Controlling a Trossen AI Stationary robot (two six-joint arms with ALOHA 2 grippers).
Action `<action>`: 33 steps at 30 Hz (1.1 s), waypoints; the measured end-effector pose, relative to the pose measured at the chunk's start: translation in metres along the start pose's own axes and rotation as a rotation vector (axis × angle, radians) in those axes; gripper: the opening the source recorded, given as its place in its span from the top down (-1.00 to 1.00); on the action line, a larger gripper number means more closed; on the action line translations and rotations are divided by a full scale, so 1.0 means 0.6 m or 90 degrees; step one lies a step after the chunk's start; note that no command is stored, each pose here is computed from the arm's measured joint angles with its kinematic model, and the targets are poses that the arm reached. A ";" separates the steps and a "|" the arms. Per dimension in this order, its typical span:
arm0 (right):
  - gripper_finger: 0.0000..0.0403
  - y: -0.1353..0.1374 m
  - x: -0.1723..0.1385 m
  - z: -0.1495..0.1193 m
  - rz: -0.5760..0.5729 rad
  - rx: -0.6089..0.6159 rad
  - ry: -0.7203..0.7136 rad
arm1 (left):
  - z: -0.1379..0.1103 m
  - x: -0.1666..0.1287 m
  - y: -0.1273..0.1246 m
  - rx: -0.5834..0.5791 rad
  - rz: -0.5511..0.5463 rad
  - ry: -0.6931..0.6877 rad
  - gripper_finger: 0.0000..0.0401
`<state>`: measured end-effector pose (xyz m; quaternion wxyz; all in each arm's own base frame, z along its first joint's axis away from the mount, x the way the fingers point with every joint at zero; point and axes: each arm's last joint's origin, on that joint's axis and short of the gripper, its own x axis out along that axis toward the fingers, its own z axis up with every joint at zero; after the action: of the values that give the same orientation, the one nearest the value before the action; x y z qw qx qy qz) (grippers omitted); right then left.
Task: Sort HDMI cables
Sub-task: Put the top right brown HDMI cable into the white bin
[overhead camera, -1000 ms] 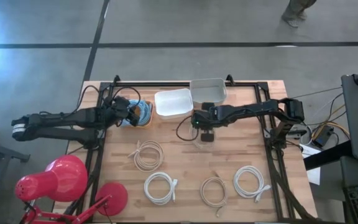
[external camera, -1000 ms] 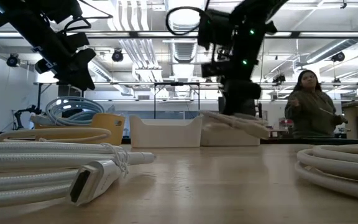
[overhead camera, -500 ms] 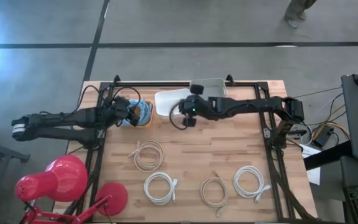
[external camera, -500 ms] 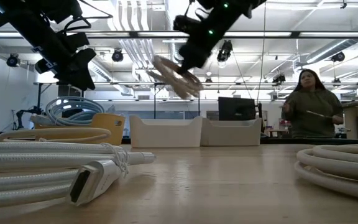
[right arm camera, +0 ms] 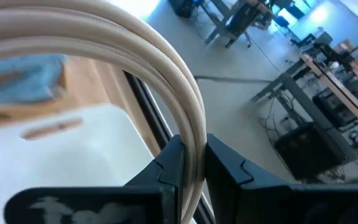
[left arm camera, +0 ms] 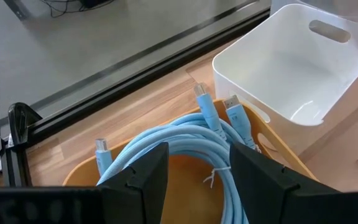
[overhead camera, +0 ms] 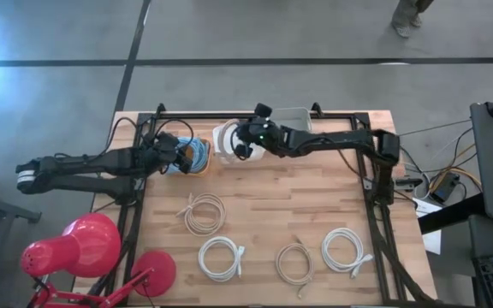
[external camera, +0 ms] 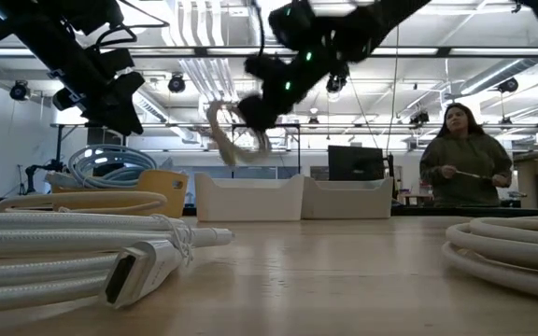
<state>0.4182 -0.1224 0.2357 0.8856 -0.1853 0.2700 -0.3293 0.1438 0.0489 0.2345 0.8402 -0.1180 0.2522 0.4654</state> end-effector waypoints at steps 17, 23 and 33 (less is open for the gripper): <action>0.79 0.007 0.091 -0.060 -0.146 -0.031 0.113 | -0.007 0.004 0.000 0.003 0.002 0.004 0.12; 0.79 -0.023 0.064 -0.021 -0.161 -0.009 0.079 | -0.007 0.004 0.000 0.004 0.002 0.004 0.12; 0.79 -0.066 0.085 -0.042 -0.188 0.079 0.089 | -0.010 0.006 0.000 0.002 0.002 0.003 0.12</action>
<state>0.4167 -0.1893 0.2179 0.8163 -0.1444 0.2799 -0.4843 0.1434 0.0488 0.2274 0.8393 -0.1171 0.2551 0.4657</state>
